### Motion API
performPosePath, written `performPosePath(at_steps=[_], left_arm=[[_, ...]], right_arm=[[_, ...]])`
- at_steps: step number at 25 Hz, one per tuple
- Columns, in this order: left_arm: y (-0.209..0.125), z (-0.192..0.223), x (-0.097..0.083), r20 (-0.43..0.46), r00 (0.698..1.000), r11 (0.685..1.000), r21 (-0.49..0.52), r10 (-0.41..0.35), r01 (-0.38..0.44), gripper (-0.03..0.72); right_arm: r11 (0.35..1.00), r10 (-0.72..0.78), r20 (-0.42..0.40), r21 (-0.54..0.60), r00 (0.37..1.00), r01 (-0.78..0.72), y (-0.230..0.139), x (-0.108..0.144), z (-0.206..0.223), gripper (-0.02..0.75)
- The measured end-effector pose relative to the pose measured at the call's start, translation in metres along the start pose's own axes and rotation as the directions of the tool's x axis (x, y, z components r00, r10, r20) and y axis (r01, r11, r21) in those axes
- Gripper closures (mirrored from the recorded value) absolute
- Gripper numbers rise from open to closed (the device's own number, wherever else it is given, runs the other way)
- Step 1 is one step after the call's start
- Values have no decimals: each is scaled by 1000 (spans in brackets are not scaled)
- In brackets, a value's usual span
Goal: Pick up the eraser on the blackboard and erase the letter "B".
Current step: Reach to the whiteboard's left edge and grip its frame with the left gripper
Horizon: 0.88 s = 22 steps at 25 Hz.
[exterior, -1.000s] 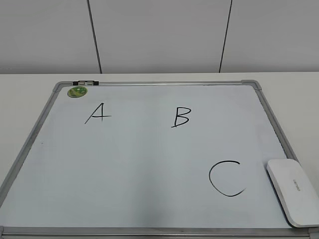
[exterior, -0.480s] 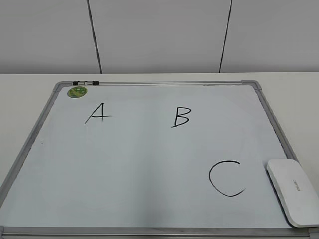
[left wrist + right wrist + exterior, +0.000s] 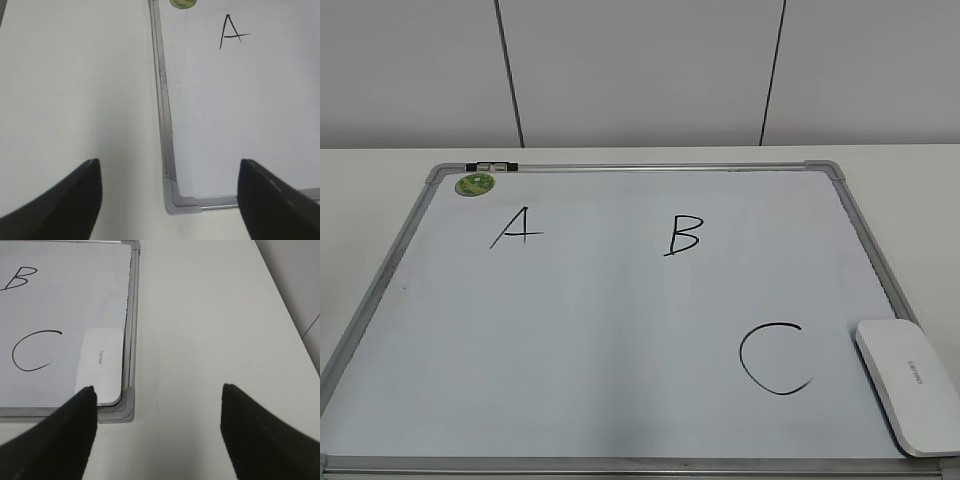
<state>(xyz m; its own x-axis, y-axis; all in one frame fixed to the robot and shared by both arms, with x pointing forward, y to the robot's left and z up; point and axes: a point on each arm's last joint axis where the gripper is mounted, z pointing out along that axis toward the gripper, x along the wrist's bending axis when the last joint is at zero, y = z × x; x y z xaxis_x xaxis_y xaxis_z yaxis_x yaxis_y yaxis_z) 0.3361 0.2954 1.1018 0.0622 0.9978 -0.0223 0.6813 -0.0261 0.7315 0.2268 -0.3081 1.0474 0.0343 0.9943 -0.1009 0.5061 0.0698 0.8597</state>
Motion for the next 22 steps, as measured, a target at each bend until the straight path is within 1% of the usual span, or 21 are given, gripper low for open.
performPosePath(at_steps=[3,6,8,10,14,17,19,22], left_arm=[[23,23,1,5,1000,998,70,-9,9,85],[44,50,3,5,1000,988,152,-14,13,102],[57,73,4,6,1000,976,218,-19,17,106],[70,94,5,5,1000,965,260,-22,19,109],[88,141,8,4,1000,935,354,-27,24,110],[95,177,10,8,1000,909,417,-24,18,118],[95,203,11,11,1000,886,464,-19,11,141],[92,235,13,13,1000,854,520,-18,9,195]], right_arm=[[1000,0,0,0,1000,0,0,0,0,147],[1000,0,0,0,1000,0,0,0,0,147],[1000,0,0,0,1000,0,0,0,0,147],[1000,0,0,0,1000,0,0,0,0,147],[1000,0,0,0,1000,0,0,0,0,148],[1000,0,0,0,1000,0,0,0,0,148],[1000,0,0,0,1000,0,0,0,0,148],[1000,0,0,0,1000,0,0,0,0,147]])
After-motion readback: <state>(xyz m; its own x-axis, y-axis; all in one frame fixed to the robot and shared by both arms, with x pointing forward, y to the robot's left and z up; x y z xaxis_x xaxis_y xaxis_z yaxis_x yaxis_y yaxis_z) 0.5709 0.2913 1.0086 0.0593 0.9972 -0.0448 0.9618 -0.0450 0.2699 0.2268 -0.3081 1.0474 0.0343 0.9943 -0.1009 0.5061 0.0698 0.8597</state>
